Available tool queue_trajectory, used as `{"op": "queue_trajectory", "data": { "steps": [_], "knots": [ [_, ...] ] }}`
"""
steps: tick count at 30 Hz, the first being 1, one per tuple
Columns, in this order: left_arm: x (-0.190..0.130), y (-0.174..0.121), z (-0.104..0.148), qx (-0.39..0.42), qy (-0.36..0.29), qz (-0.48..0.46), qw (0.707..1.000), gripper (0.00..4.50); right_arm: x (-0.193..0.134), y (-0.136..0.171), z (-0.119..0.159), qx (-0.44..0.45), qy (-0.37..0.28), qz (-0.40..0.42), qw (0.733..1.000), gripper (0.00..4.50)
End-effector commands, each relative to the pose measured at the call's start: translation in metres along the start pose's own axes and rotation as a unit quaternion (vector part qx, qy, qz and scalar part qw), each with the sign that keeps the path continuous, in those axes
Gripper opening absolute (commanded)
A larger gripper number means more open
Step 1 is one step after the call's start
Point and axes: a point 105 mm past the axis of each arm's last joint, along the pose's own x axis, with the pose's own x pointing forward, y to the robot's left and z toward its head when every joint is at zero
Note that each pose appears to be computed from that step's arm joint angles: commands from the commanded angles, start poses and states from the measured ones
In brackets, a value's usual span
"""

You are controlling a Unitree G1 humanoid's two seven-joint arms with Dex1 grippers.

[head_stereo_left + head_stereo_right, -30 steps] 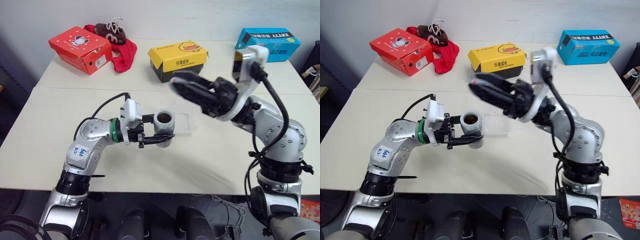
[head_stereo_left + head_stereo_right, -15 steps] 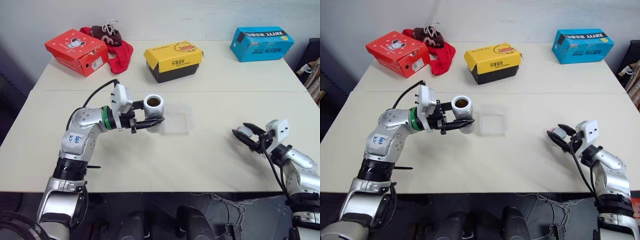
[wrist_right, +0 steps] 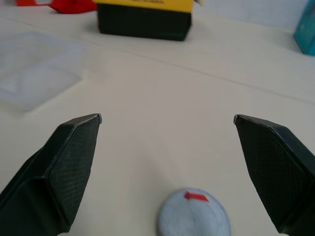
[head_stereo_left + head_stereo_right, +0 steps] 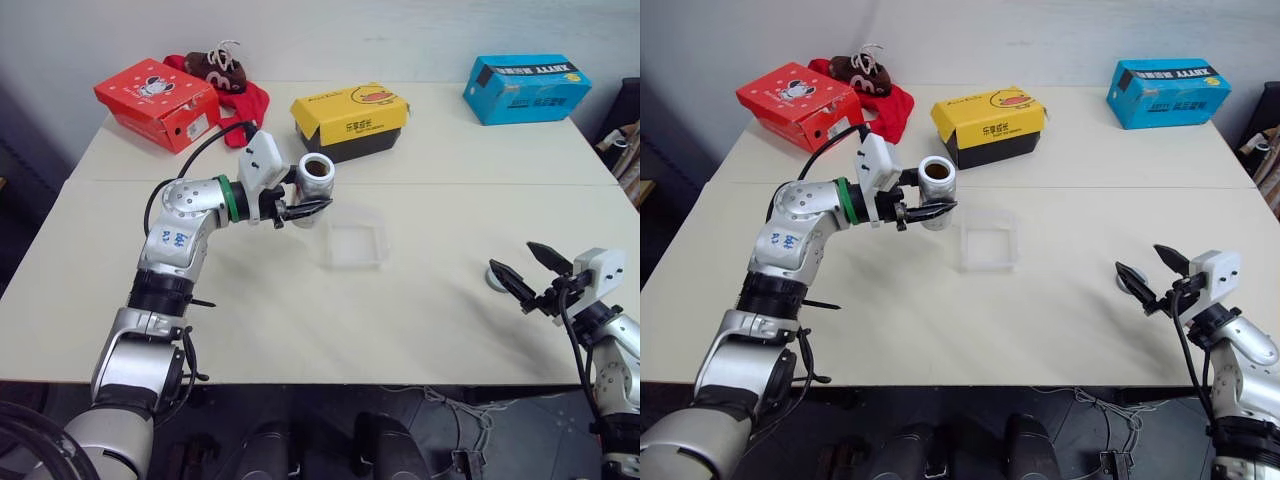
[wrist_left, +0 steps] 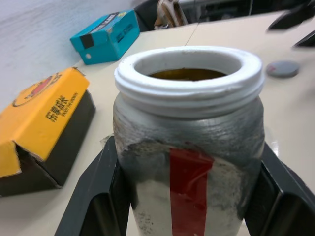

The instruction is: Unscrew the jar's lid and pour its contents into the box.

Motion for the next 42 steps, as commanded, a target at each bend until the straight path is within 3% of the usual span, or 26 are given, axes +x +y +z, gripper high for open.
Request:
{"op": "queue_trajectory", "data": {
  "steps": [1,4,9,15,20,23,25,33,36,40,42],
  "knots": [
    [0.017,0.007,0.010,0.113,0.029,0.006,0.993,2.35,0.003,0.031,0.033,-0.035,-0.006,0.075,0.997,4.47],
    [0.034,0.010,0.016,0.225,0.039,0.026,0.973,2.35,0.001,0.044,0.036,-0.044,0.009,0.095,0.994,4.47],
    [0.052,0.007,0.027,0.404,0.028,0.059,0.912,2.35,-0.004,0.045,0.033,-0.038,0.018,0.075,0.996,4.47],
    [0.067,0.005,0.037,0.642,0.002,0.117,0.758,2.35,-0.013,0.044,0.024,-0.027,0.023,0.046,0.998,4.47],
    [0.077,-0.002,0.038,0.796,-0.036,0.137,0.589,2.35,-0.016,0.047,0.022,-0.019,0.021,0.034,0.999,4.47],
    [0.079,0.000,0.038,0.840,-0.045,0.153,0.519,2.35,-0.016,0.048,0.022,-0.016,0.019,0.029,0.999,4.47],
    [0.082,0.004,0.034,0.857,-0.025,0.156,0.491,2.35,-0.017,0.049,0.022,-0.013,0.017,0.026,0.999,4.47],
    [0.082,-0.009,0.030,0.884,-0.070,0.167,0.431,2.35,-0.018,0.053,0.021,-0.003,0.015,0.021,1.000,4.47],
    [0.080,-0.011,0.033,0.883,-0.084,0.175,0.427,2.35,-0.018,0.055,0.019,0.002,0.015,0.019,1.000,4.47],
    [0.078,-0.008,0.032,0.858,-0.080,0.181,0.475,2.35,-0.017,0.058,0.016,0.007,0.015,0.019,1.000,4.47],
    [0.076,-0.005,0.031,0.827,-0.073,0.181,0.527,2.35,-0.016,0.058,0.015,0.009,0.014,0.020,1.000,4.47]
  ]
}}
